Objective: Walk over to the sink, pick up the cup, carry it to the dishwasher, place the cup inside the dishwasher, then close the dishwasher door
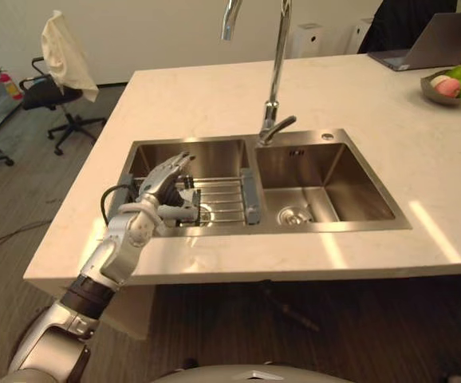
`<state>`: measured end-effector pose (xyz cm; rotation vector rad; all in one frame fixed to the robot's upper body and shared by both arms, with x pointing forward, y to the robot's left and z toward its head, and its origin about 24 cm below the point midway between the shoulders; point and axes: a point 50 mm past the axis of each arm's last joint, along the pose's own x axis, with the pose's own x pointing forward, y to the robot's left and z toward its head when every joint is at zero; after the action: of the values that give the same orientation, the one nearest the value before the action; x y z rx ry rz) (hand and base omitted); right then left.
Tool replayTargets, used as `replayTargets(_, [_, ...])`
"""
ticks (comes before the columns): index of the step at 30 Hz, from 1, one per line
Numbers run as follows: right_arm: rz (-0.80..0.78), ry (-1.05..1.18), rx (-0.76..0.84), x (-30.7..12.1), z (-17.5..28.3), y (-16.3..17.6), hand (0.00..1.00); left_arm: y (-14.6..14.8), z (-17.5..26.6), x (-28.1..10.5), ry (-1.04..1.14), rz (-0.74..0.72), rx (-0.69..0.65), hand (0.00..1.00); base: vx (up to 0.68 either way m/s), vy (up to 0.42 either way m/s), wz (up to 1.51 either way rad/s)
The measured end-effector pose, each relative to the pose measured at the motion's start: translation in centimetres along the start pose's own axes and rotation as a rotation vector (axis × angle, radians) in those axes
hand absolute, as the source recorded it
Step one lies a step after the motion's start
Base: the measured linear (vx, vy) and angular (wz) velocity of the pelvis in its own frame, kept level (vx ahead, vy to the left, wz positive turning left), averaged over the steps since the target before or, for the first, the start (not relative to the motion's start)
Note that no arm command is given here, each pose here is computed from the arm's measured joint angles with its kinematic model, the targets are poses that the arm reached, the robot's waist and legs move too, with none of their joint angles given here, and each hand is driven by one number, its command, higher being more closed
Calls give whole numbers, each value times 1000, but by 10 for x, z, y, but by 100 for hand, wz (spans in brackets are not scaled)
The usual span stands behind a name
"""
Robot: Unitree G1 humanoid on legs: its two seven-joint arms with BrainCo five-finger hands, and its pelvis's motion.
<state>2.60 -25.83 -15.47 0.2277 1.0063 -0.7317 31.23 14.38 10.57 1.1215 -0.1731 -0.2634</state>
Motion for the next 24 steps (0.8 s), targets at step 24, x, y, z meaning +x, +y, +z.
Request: replayTargets(24, [-35, -50, -83, 0, 8, 1, 0, -4, -52, 7, 222, -224, 182, 0, 4, 12, -6])
